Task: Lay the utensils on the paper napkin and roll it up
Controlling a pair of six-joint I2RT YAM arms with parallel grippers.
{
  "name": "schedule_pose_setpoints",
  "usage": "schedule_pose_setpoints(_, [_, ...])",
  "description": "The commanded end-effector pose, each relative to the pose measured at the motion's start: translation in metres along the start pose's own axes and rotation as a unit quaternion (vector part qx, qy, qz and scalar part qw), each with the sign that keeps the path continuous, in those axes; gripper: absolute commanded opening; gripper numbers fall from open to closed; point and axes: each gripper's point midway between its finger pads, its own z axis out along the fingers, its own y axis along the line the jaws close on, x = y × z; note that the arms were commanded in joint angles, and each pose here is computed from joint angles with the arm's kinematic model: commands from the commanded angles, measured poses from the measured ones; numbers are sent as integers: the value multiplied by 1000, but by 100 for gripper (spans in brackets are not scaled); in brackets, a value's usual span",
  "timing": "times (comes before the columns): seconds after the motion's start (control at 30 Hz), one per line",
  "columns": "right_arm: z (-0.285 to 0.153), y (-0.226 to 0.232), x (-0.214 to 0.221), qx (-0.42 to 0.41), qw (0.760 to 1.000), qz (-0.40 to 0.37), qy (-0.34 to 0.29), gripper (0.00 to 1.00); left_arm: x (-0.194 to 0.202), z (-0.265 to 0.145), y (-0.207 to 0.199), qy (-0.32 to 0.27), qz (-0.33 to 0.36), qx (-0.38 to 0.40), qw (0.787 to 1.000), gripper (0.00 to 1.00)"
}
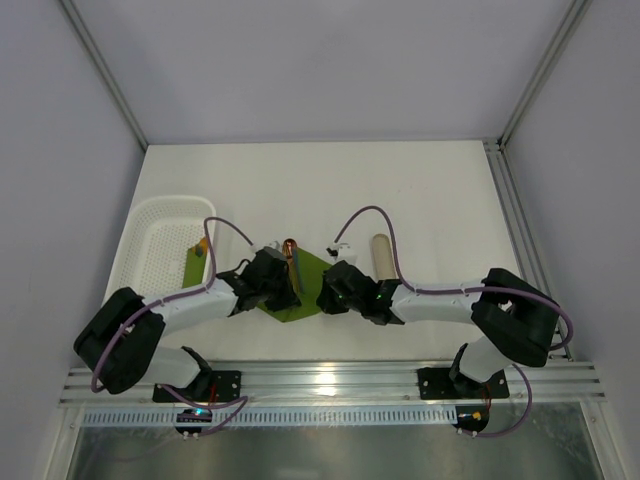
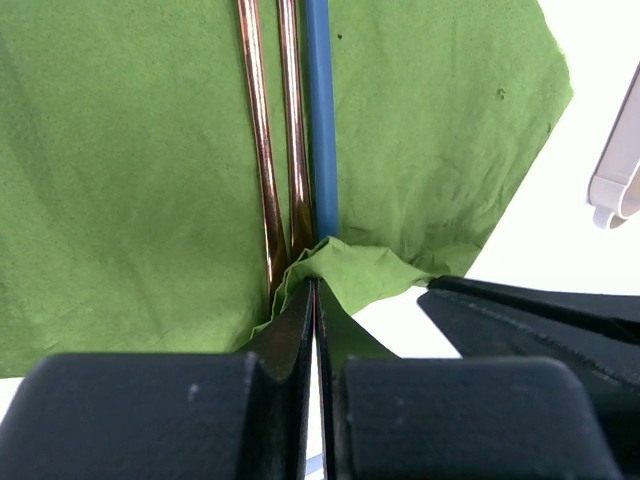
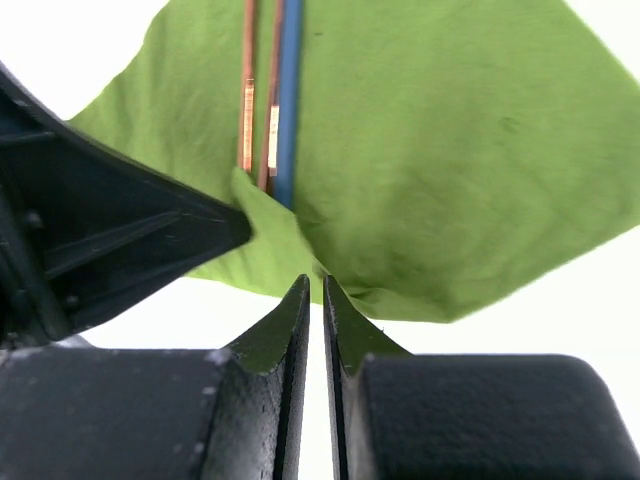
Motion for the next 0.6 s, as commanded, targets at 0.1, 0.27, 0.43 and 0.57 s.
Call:
schedule_pose_setpoints(0.1, [-2, -16, -5, 32, 999, -22, -22, 13, -10, 2, -11, -13, 18, 13, 1000, 0])
schedule_pose_setpoints(0.27, [4, -25, 3, 50, 998, -21, -13, 13, -14, 3, -12, -18, 25, 6, 1000, 0])
schedule_pose_setpoints(0.43, [2, -36, 11, 67, 998, -16, -3, 13, -20, 2, -15, -23, 36, 4, 999, 0])
schedule_pose_setpoints(0.57, [2, -43, 18, 81, 997, -14, 8, 13, -21, 4, -16, -21, 42, -1, 999, 0])
